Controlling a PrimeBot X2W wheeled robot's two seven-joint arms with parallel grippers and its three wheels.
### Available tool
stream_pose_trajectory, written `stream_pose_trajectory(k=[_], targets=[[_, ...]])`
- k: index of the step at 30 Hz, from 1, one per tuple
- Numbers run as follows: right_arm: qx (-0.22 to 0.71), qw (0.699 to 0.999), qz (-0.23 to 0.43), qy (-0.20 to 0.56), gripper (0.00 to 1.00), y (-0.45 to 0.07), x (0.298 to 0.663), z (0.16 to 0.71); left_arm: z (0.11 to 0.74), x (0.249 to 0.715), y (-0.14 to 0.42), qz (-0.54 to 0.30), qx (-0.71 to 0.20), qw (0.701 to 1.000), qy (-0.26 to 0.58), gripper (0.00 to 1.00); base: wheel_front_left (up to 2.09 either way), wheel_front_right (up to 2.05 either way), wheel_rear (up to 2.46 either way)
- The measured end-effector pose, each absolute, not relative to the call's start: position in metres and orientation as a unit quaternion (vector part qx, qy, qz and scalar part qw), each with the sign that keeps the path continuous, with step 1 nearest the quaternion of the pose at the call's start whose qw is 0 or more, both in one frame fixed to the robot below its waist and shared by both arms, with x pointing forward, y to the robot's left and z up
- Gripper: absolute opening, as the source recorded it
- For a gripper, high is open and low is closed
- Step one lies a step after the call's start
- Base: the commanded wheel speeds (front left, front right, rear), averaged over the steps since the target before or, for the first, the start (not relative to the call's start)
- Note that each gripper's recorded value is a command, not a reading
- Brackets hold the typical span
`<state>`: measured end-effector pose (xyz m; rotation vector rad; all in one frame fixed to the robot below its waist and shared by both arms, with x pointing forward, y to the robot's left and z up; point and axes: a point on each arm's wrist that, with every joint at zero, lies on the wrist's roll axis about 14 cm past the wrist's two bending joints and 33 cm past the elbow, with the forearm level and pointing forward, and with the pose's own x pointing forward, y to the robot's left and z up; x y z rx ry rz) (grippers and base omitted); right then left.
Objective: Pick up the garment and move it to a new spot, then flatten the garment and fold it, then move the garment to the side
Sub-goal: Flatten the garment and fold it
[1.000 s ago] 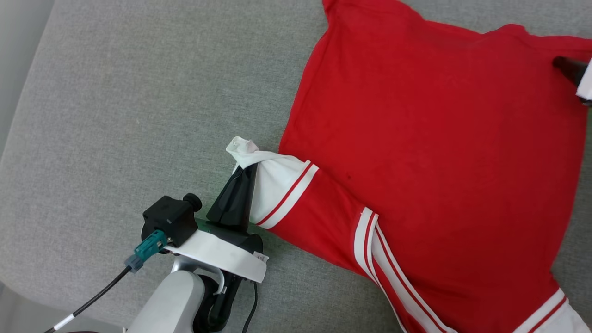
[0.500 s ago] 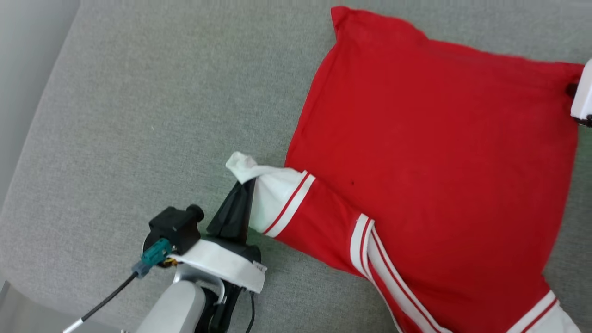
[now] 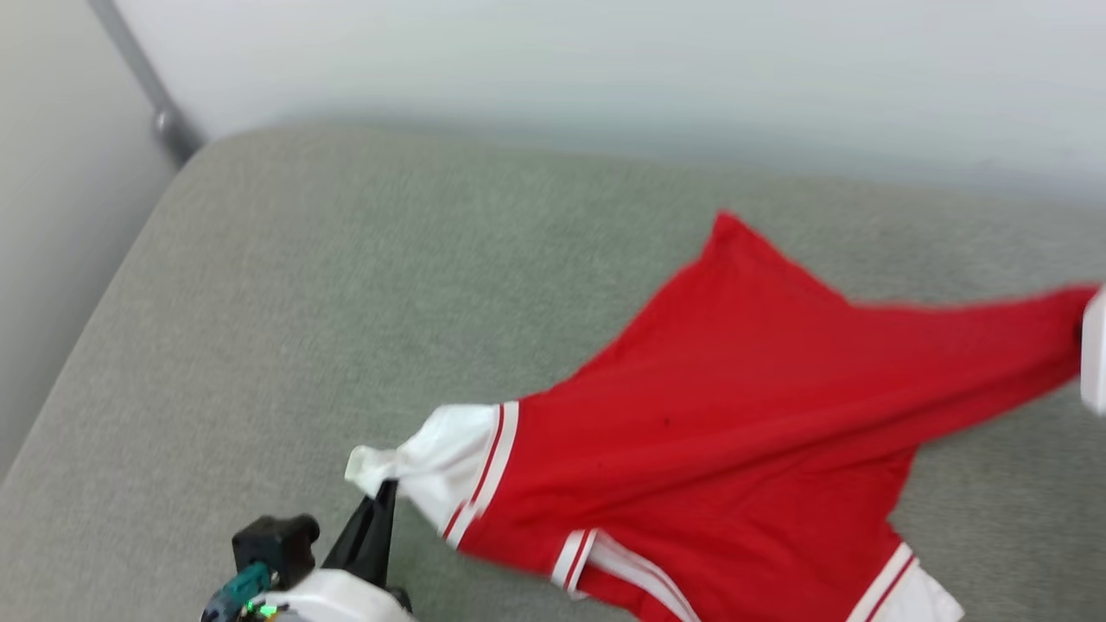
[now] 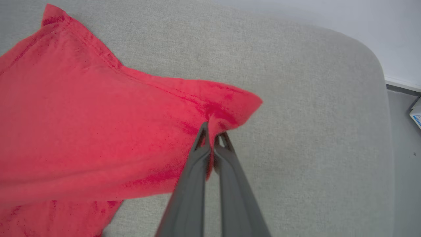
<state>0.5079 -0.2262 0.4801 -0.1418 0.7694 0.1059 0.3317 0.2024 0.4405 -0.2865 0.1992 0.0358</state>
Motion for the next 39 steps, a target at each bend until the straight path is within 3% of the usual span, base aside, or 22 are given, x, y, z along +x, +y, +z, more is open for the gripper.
stream_pose_trajectory(k=[8, 14, 16, 17, 18, 22, 26, 29, 34, 39], targets=[[-0.048, 0.89, -0.002, 0.454, 0.0, -0.293, 0.372, 0.436, 0.448, 0.32, 0.188, -0.008, -0.14, 0.985, 0.098, 0.0, 0.0, 0.0, 0.0], [0.013, 0.831, 0.0, 0.556, 0.0, -0.281, 0.258, 0.369, 0.454, 0.324, 0.181, -0.026, -0.132, 0.986, 0.095, 0.0, 0.0, 0.0, 0.0], [0.043, 0.812, 0.005, 0.582, 0.72, -0.269, 0.228, 0.352, 0.455, 0.326, 0.178, -0.03, -0.131, 0.986, 0.095, 0.0, 0.0, 0.0, 0.0], [0.052, 0.808, 0.007, 0.587, 1.0, -0.264, 0.219, 0.348, 0.455, 0.327, 0.177, -0.031, -0.129, 0.986, 0.097, 0.0, 0.0, 0.0, 0.0], [0.064, 0.81, 0.006, 0.583, 1.0, -0.26, 0.216, 0.347, 0.455, 0.328, 0.177, -0.033, -0.128, 0.986, 0.097, 0.0, 0.0, 0.0, 0.0], [0.073, 0.852, -0.011, 0.518, 1.0, -0.267, 0.235, 0.365, 0.453, 0.332, 0.173, -0.043, -0.125, 0.986, 0.103, 0.0, 0.0, 0.0, 0.0], [0.062, 0.92, -0.028, 0.385, 1.0, -0.275, 0.288, 0.407, 0.453, 0.337, 0.167, -0.052, -0.124, 0.985, 0.107, 0.0, 0.0, 0.0, 0.0], [0.066, 0.951, -0.03, 0.3, 1.0, -0.273, 0.322, 0.434, 0.456, 0.343, 0.165, -0.057, -0.123, 0.985, 0.104, 0.0, 0.0, 0.0, 0.0], [0.074, 0.965, -0.005, 0.25, 1.0, -0.253, 0.369, 0.454, 0.465, 0.36, 0.158, -0.069, -0.122, 0.986, 0.091, 0.0, 0.0, 0.0, 0.0], [0.055, 0.949, 0.054, 0.307, 1.0, -0.22, 0.414, 0.449, 0.468, 0.384, 0.156, -0.079, -0.121, 0.986, 0.081, 0.0, 0.0, 0.0, 0.0]])
